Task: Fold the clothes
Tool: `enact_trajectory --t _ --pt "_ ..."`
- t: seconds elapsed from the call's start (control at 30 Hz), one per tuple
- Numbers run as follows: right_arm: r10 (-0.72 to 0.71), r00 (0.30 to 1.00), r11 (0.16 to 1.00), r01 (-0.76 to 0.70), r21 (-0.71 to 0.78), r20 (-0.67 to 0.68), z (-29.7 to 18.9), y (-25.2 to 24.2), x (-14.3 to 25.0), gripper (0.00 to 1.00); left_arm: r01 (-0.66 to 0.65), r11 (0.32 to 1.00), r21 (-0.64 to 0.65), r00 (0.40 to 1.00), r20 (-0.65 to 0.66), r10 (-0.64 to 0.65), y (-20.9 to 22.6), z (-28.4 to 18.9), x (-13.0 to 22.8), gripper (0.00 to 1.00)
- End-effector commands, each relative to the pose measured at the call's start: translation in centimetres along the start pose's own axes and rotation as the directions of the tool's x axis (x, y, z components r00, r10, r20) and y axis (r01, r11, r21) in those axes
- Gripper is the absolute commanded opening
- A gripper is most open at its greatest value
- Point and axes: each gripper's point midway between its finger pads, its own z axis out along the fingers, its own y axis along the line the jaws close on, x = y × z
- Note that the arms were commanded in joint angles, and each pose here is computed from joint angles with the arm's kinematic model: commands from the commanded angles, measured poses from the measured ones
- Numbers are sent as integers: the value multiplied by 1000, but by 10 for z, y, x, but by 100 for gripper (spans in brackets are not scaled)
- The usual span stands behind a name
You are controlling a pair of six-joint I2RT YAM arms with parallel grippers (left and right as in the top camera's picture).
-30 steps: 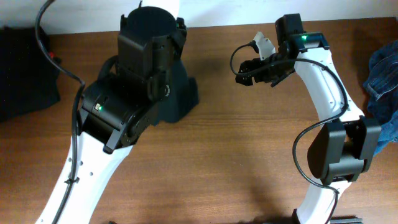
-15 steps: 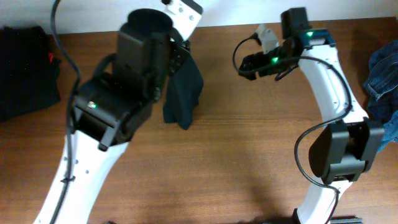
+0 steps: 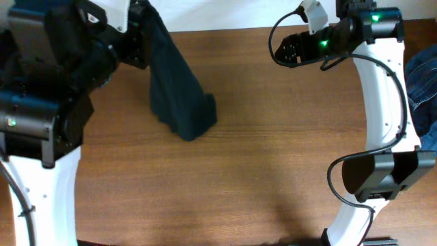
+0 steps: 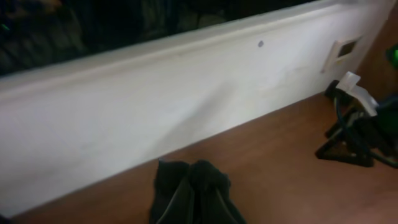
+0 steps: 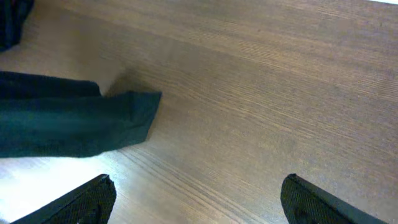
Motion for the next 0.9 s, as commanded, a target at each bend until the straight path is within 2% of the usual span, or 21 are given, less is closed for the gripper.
enact_trajectory --t 0.0,0.23,0.47,0.57,0.67,0.87 --pt "-25 999 1000 25 8 21 -11 4 -5 90 92 993 77 996 -1 -92 -5 9 -3 0" --pt "-39 999 999 39 6 13 -12 5 -3 90 99 990 97 993 61 -105 -8 1 -27 0" --pt "-33 999 999 33 -8 3 -12 8 0 90 43 996 74 960 272 -61 -9 -60 -85 0" --pt "-46 999 998 46 -37 -3 -10 18 1 90 35 996 78 945 323 -59 -12 -78 -97 0" --pt "-127 992 991 126 -54 -18 -8 28 4 90 17 995 98 935 351 -50 -17 -83 -104 0" --pt "-349 936 932 343 -119 -39 -1 55 14 93 -160 959 234 919 390 58 -49 -89 -107 0"
